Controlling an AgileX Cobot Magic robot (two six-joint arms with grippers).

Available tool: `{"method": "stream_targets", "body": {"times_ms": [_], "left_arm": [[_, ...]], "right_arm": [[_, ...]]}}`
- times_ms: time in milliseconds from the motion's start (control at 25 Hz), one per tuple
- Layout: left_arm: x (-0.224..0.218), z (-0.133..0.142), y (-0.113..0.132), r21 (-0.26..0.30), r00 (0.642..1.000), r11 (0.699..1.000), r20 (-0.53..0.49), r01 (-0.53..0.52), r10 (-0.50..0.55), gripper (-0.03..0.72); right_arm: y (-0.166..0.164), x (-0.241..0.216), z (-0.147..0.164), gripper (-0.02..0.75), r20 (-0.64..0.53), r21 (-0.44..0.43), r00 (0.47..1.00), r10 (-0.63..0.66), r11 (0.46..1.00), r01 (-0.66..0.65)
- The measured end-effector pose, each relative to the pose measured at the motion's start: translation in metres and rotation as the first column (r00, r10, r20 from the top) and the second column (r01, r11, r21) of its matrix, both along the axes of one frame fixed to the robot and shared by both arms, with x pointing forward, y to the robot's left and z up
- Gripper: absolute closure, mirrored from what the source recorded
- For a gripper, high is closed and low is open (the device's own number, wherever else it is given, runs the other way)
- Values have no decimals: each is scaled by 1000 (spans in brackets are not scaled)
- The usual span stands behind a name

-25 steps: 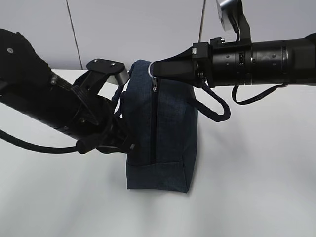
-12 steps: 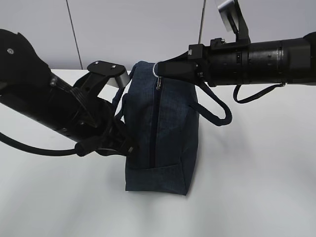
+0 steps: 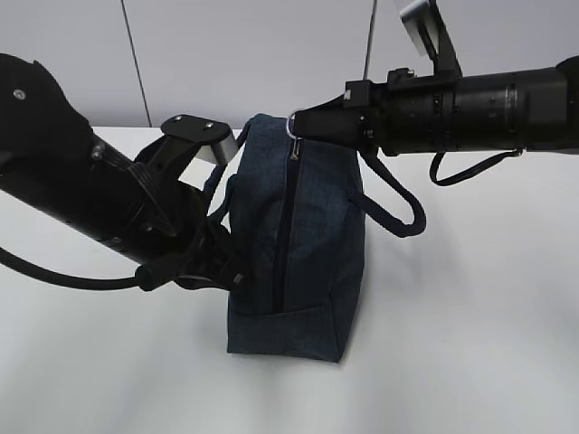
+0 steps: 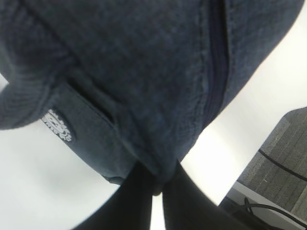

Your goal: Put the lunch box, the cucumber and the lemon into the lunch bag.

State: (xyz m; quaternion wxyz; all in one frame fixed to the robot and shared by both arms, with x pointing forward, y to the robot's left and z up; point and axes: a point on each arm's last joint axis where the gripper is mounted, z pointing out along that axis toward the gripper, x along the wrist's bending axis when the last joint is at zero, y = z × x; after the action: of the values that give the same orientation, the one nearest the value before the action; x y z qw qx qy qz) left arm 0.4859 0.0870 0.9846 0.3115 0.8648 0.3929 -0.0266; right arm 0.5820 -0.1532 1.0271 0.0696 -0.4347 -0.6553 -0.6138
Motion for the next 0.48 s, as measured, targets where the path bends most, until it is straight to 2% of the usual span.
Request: {"method": "stream_targets", "body": {"times_ms": [200,480], "left_arm": [[-4,-5,2,12,1000,1000,-17,2,-1,692],[-10,3,4,1,1000,1000,-12,15,-15,693]], "right_arm": [[-5,7,9,738,37,-3,999,-20,1000,21],[-8,14,16,738,73,-32,996,-49,998,52]]}}
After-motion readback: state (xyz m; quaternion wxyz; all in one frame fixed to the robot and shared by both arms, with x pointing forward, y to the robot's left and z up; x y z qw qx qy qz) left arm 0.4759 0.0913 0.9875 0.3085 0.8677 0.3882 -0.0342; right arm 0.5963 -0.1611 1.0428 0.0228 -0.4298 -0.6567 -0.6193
